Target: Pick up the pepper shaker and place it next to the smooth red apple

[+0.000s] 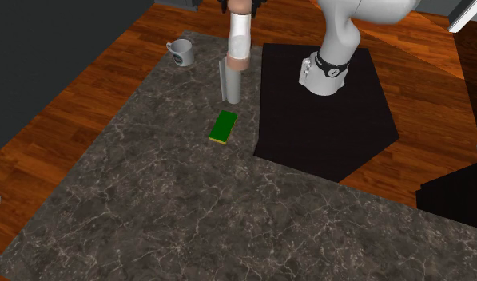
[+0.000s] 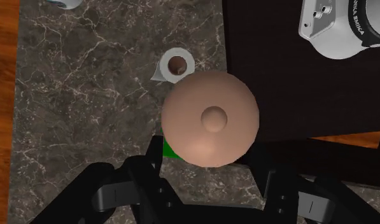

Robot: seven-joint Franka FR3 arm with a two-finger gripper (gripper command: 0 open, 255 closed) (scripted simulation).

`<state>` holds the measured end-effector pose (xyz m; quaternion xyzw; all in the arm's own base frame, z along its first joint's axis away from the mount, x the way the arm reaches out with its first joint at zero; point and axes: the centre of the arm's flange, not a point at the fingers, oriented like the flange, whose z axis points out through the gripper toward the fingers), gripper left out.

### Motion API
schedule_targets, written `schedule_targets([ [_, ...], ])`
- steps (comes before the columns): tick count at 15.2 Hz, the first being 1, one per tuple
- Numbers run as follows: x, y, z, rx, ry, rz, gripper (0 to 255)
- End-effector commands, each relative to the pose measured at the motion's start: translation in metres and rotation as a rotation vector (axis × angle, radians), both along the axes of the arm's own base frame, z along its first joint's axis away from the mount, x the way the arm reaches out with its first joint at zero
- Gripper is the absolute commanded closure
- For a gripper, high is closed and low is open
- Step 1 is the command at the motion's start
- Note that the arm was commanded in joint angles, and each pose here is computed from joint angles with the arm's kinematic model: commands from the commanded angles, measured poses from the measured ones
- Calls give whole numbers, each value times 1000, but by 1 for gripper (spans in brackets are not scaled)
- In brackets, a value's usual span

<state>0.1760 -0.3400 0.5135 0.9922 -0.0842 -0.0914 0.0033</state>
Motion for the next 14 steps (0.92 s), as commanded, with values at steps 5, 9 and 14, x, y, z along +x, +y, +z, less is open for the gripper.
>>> schedule_targets([
  [5,-80,-4,1,0,0,1,255],
  [9,-133,-8,2,0,0,1,255],
  [14,-199,-12,2,0,0,1,255],
])
